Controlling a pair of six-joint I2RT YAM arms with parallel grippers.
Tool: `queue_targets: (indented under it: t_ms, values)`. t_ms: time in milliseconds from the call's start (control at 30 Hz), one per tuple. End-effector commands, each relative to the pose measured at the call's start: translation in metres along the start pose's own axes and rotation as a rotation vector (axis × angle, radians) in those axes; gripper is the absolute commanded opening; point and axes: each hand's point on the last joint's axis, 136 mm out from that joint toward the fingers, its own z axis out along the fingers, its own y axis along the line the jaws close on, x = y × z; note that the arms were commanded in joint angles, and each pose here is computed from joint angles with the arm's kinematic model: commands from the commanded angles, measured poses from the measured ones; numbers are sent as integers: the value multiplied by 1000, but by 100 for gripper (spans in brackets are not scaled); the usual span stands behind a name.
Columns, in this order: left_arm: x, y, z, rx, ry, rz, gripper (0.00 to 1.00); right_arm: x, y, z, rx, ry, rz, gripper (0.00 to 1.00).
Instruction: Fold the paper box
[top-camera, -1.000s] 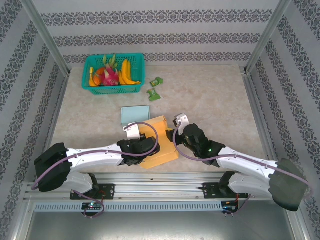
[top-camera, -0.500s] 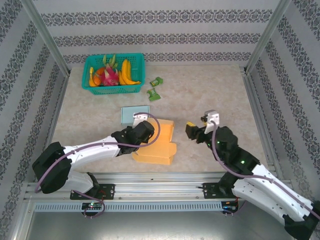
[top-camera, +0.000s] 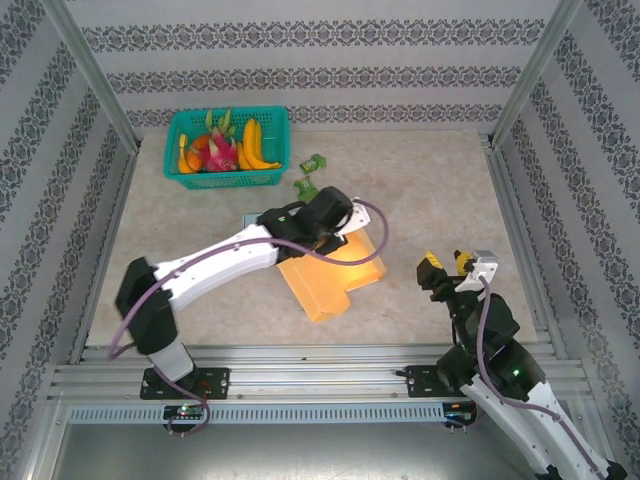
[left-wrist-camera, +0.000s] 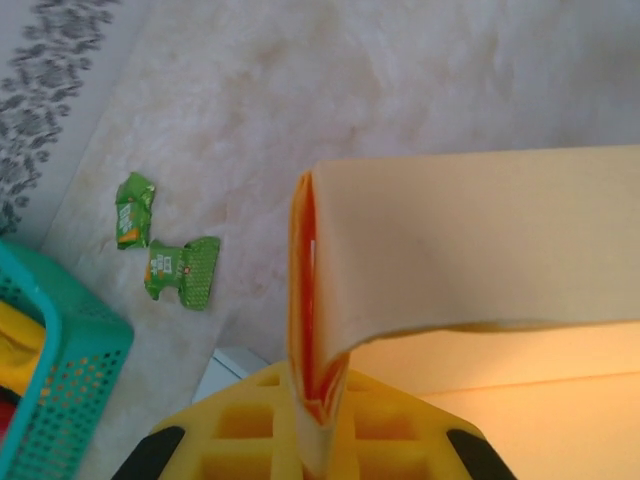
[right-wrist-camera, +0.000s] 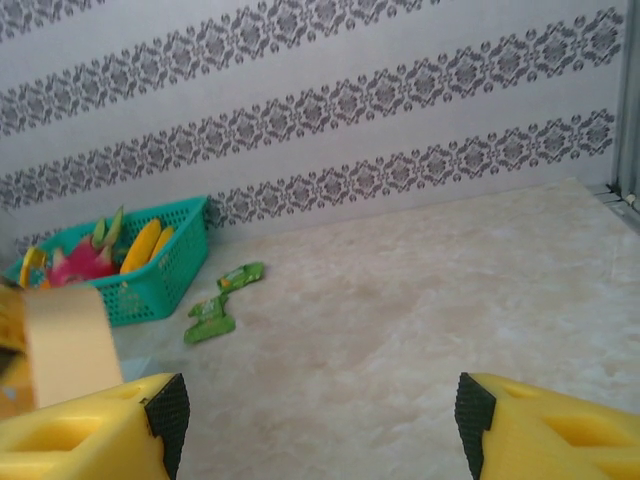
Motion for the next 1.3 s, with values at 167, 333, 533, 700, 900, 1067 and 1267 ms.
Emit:
queue_targets:
  t_ms: [167,333,533,700,900,1067,1267]
  values:
    - [52,-40,44,176,435,498,0,-5,-7,-4,24,-32,45,71]
    - [52,-46,79,144,491,563,0,-3,-6,-3,19,-27,43,70]
    - [53,-65,120,122,516,628,0,0,-8,-3,32,-23,36,69]
    - [47,-76,143,110,466,616,0,-1,-8,-3,30,-23,40,69]
    - [34,-89,161,81,424,689,0,-1,-7,-4,23,-20,43,69]
    - [21,-87,168,43,414,737,0,-2,-7,-4,21,-19,43,69]
    - [2,-75,163,-3,396,707,25,-1,-7,-4,25,-19,40,70]
